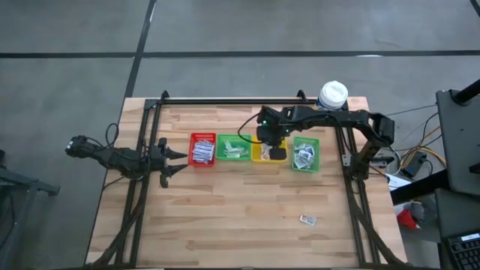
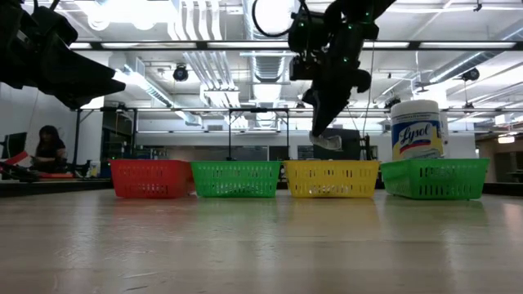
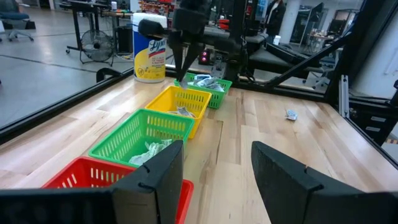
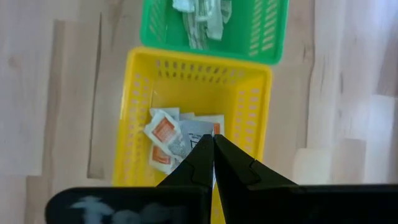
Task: Pick & Place First Aid Supplies
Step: Put the orange ointment pack into the yellow bin
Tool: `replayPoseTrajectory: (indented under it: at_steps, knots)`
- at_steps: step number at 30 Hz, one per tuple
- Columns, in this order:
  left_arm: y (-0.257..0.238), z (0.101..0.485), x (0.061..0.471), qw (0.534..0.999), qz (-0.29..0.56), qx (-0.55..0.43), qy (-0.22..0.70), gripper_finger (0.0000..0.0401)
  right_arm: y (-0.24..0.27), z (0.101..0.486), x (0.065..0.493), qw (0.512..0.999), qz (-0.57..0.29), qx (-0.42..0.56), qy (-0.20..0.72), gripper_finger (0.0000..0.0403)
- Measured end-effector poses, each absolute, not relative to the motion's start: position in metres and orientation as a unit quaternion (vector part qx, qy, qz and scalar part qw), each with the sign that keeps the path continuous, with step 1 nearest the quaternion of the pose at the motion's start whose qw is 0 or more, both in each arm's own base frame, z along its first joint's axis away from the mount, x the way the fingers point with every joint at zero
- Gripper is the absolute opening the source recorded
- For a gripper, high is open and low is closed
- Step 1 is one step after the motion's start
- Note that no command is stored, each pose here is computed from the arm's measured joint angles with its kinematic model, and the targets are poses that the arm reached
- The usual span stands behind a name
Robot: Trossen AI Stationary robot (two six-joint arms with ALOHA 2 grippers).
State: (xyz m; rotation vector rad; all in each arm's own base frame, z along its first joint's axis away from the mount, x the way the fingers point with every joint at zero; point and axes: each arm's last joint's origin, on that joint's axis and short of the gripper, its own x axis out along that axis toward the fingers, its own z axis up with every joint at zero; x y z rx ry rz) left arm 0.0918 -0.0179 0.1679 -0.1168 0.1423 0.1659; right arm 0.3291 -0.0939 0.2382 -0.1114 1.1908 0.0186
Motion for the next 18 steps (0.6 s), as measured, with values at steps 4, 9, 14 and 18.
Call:
replayPoseTrajectory:
  at_steps: [4,9,14,18]
  knots:
    - [-0.018,0.168,0.092,0.992,0.083,-0.058,0.071,0.0188,-0.095,0.229,0.325,0.822,0.013,-0.045,0.568,0.0008]
    - [-0.018,0.168,0.092,0.992,0.083,-0.058,0.071,0.0188,-0.095,0.215,0.325,0.827,0.018,-0.046,0.56,0.0008]
    - [-0.018,0.168,0.092,0.992,0.083,-0.058,0.071,0.0188,-0.096,0.206,0.322,0.826,0.018,-0.043,0.562,0.0008]
    - [-0.018,0.168,0.092,0.992,0.083,-0.058,0.071,0.0188,-0.095,0.196,0.318,0.823,0.026,-0.031,0.566,0.0008]
